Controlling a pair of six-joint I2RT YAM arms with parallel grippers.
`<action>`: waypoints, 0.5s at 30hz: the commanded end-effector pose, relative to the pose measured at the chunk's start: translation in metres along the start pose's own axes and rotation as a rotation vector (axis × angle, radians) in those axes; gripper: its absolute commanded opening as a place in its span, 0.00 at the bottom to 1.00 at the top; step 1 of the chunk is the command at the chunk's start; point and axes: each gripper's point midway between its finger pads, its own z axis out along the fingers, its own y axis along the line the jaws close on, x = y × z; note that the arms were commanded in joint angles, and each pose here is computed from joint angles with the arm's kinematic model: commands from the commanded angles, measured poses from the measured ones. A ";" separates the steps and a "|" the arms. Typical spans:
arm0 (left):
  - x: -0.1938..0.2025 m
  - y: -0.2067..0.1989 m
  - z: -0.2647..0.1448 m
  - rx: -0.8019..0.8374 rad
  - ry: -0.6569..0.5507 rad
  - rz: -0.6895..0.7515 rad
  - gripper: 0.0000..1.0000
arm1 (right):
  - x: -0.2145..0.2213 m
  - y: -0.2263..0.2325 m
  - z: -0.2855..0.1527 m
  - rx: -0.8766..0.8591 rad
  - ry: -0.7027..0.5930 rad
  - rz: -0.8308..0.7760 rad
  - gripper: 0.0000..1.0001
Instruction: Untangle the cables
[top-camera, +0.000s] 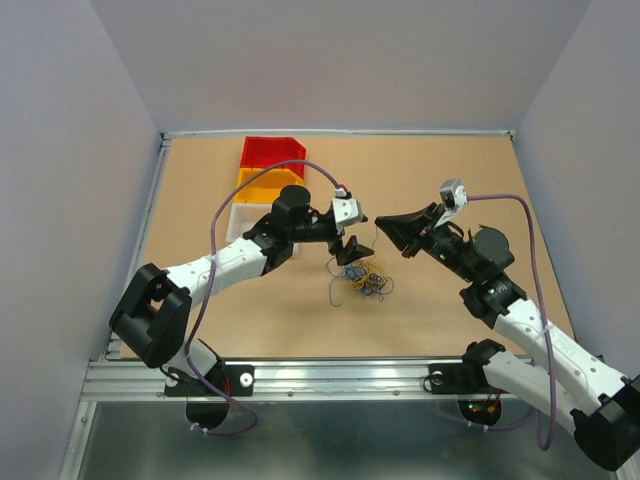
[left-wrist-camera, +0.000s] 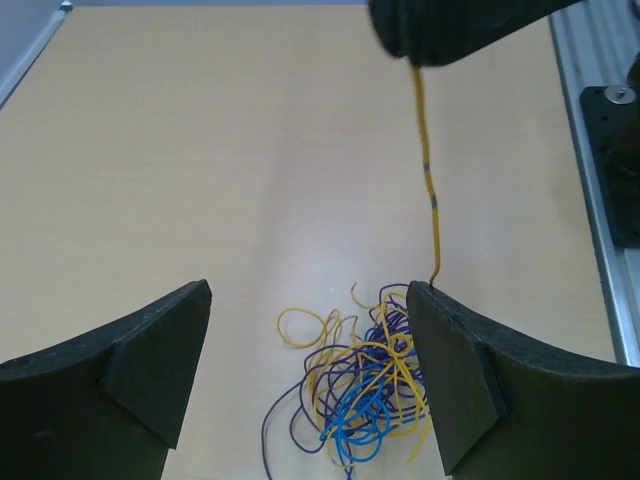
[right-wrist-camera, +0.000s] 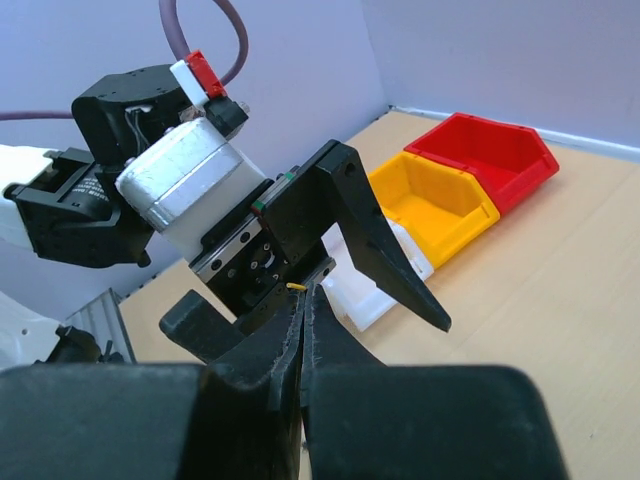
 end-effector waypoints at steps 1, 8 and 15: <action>-0.034 -0.021 0.000 0.106 -0.106 0.039 0.90 | -0.009 0.008 0.001 -0.048 -0.047 -0.004 0.01; -0.024 -0.035 -0.009 0.145 -0.096 0.048 0.78 | -0.003 0.008 0.005 -0.058 -0.031 0.005 0.01; -0.021 -0.038 -0.010 0.159 -0.077 0.036 0.64 | 0.001 0.009 0.006 -0.076 -0.018 0.014 0.00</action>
